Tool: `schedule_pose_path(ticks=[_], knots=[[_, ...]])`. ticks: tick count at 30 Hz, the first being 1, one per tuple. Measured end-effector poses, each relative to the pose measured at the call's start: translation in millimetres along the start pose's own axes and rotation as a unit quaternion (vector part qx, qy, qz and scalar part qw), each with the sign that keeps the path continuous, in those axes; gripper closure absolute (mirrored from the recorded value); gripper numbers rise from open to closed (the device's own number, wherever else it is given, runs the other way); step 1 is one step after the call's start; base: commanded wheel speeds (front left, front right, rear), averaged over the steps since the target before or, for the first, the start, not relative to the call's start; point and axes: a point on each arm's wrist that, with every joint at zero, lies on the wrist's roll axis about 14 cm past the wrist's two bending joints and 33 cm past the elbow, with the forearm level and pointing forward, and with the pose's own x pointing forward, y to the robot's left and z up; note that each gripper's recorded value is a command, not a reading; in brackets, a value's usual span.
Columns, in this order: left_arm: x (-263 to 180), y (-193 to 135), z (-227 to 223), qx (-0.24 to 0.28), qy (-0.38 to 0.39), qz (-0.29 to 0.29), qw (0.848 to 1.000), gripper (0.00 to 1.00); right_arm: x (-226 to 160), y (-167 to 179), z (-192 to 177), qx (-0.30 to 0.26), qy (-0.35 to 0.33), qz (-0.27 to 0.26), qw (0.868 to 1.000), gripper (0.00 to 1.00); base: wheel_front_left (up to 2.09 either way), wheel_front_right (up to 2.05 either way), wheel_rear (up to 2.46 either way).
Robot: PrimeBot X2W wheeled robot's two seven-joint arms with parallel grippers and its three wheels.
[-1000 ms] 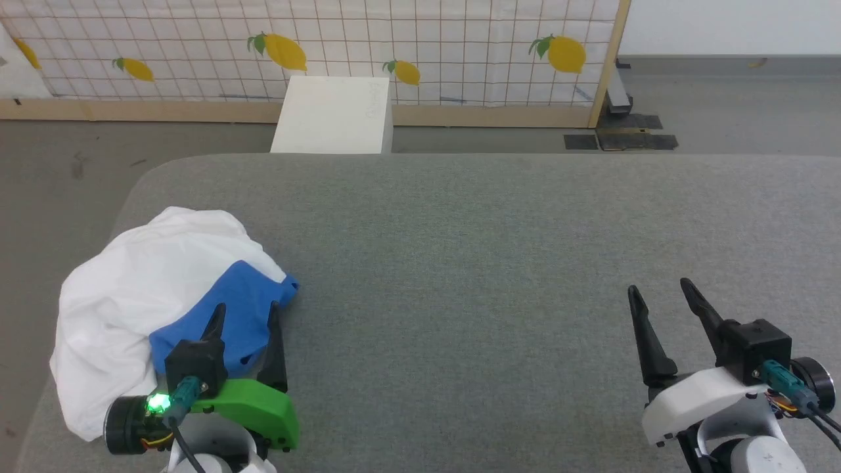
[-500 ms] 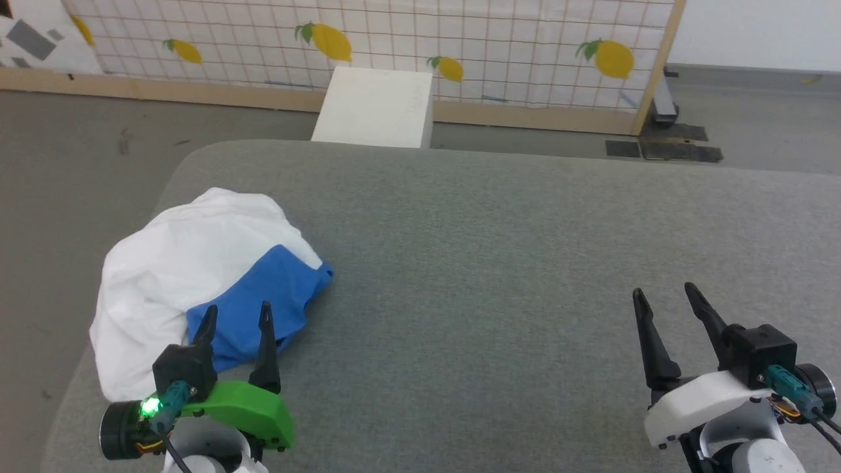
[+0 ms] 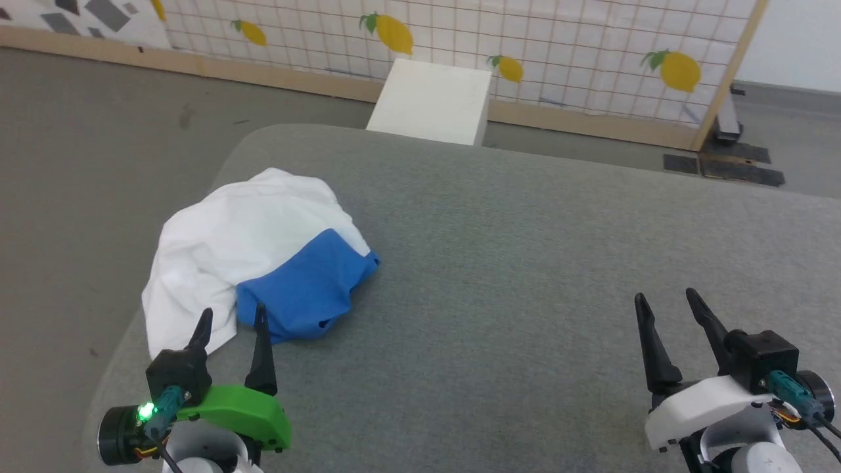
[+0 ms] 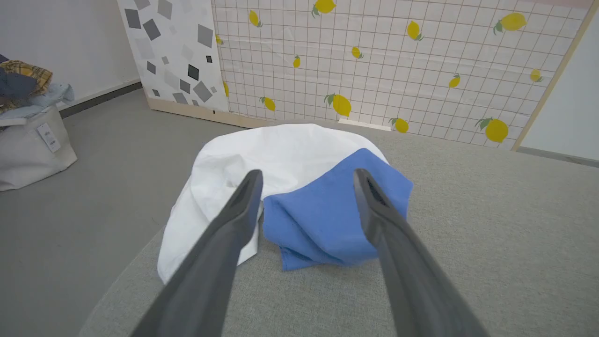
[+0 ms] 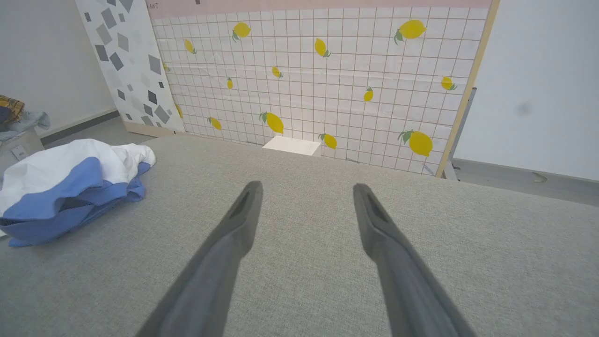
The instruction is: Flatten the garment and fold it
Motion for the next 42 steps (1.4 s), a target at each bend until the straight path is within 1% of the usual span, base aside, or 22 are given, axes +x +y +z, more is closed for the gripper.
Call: schedule_pose_path(ticks=[23,39,42], knots=[[-35,60,-3,-0.017,-0.009,0.097,0.995,0.00,28,52,-17,0.020,0.010,0.076,0.997,0.00,0.00,0.00,0.00],[-54,84,-8,-0.025,-0.010,0.141,0.990,0.00,36,70,-27,0.041,0.019,0.100,0.994,0.00,0.00,0.00,0.00],[-54,86,-4,-0.041,-0.020,0.146,0.988,0.00,37,72,-28,0.045,0.017,0.101,0.994,0.00,0.00,0.00,0.00]])
